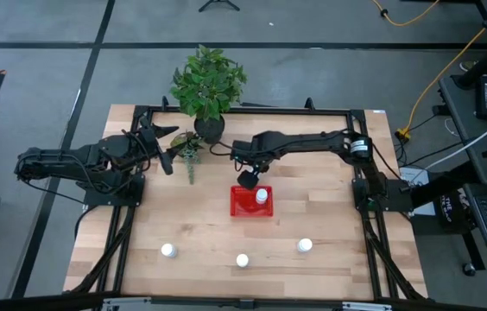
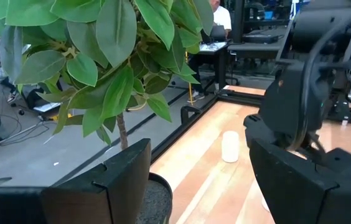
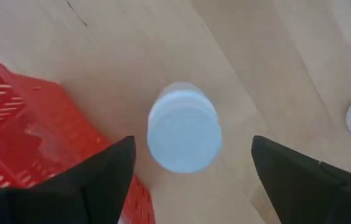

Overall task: Pick and place pill bottles into a basket
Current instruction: Put the white medicine bottle into the red basket

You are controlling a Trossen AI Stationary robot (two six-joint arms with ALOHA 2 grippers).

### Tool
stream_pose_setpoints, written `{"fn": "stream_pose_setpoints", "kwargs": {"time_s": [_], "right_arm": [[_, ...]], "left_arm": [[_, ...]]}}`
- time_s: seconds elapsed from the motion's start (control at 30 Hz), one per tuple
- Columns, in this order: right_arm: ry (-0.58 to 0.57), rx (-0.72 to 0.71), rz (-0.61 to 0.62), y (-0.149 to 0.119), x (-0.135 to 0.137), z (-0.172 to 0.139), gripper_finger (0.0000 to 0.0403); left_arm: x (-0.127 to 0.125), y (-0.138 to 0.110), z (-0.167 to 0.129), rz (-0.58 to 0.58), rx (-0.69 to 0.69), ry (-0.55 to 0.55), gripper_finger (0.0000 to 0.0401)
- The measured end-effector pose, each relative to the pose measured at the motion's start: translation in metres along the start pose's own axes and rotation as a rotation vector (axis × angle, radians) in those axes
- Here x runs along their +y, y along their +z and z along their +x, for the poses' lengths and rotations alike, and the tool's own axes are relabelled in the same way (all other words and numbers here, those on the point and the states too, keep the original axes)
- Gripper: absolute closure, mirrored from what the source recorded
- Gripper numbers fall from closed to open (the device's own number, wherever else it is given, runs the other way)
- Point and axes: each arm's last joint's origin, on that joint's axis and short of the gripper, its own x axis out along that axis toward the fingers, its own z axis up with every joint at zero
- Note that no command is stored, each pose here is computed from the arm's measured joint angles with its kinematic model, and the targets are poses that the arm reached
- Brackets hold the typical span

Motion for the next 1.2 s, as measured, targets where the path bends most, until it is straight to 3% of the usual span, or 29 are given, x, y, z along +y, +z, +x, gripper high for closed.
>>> {"fn": "stream_pose_setpoints", "kwargs": {"time_s": [0.43,0.67,0.9,1.2], "right_arm": [[0.042,-0.028,-0.013,0.001,-0.004,0.016,0.0095],[0.053,-0.033,-0.019,0.002,-0.004,0.016,0.0145],[0.053,-0.035,-0.038,0.002,-0.004,0.015,0.0247],[0.041,-0.07,-0.082,0.01,0.002,-0.009,0.025]], "left_arm": [[0.0,0.001,0.0,-0.005,-0.006,0.0,0.0134],[0.0,0.001,0.0,-0.005,-0.006,0.0,0.0134],[0.0,0.001,0.0,-0.005,-0.006,0.0,0.0134],[0.0,0.001,0.0,-0.021,-0.006,0.0,0.0134]]}}
